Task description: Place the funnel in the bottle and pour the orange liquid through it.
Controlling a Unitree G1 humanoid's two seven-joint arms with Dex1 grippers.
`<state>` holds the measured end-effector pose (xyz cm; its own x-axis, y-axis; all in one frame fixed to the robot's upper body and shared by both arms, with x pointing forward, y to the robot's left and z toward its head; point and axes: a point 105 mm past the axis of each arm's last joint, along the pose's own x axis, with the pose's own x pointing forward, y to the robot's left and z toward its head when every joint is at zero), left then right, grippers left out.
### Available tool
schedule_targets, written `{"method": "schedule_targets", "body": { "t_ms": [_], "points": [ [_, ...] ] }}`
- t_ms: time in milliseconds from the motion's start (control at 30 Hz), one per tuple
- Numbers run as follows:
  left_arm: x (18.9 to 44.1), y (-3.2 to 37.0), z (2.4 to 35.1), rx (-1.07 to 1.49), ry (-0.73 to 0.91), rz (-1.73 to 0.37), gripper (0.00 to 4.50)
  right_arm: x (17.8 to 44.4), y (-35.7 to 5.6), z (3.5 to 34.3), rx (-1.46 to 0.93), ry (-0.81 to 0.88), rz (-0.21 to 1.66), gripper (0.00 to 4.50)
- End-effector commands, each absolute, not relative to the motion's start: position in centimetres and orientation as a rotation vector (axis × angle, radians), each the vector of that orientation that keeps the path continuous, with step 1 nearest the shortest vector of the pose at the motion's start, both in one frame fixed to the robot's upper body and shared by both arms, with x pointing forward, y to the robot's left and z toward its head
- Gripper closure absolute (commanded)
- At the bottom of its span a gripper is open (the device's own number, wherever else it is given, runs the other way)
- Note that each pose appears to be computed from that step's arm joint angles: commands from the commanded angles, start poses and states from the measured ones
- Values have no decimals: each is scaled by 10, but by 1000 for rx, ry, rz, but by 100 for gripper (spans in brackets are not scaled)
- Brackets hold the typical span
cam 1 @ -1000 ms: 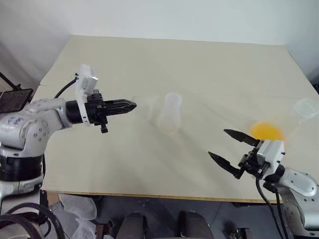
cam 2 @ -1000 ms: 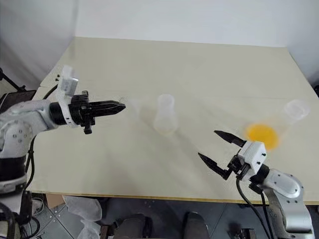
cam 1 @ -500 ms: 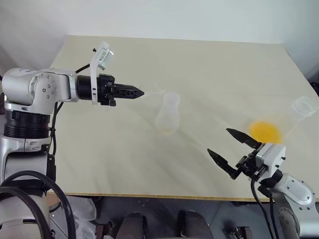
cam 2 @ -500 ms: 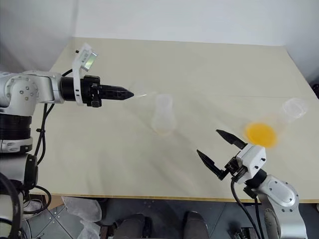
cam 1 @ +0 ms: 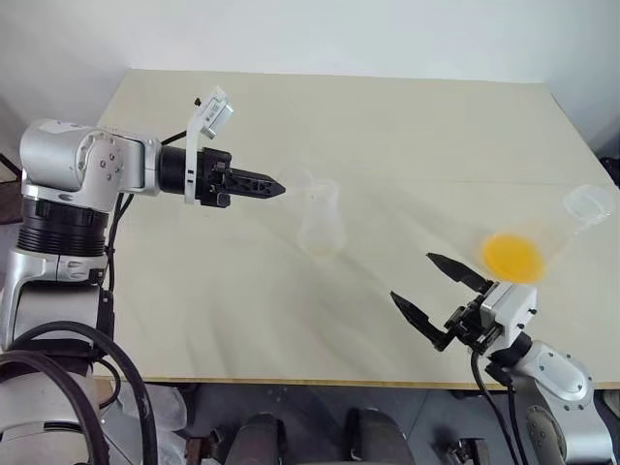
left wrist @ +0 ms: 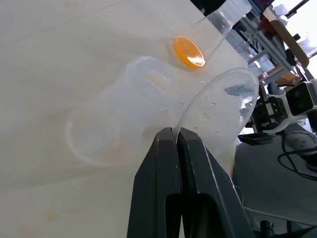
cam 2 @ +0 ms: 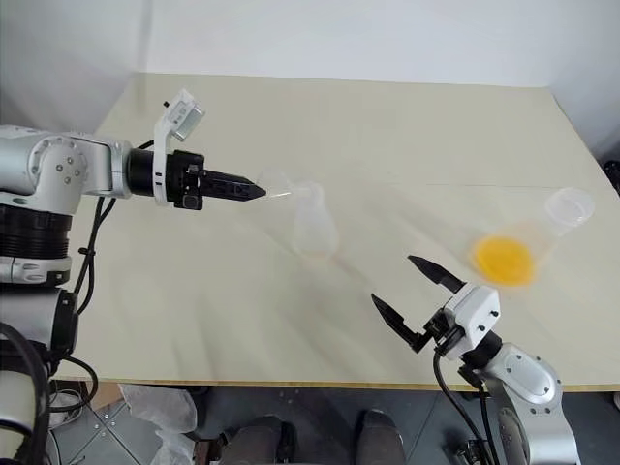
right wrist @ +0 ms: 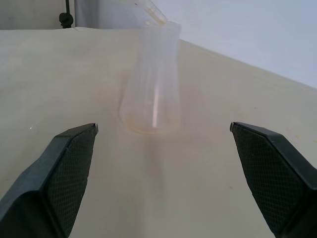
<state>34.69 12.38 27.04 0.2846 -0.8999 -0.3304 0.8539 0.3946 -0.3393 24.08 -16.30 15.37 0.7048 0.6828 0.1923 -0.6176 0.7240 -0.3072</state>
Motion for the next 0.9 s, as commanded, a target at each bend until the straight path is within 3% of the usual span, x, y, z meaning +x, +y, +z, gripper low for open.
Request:
{"method": "schedule_targets", "body": {
  "t_ms": [33, 433, 900],
  "points": [
    [349, 125, 290, -65, 449, -1186, 448, 237, -161, 170, -250, -388, 718, 0],
    [342, 118, 283, -29, 567, -1269, 448, 245, -167, 189, -244, -480, 656, 0],
    [362, 92, 285, -15, 579, -1238, 448, 246, -161, 186, -235, -476, 658, 0]
  ]
}}
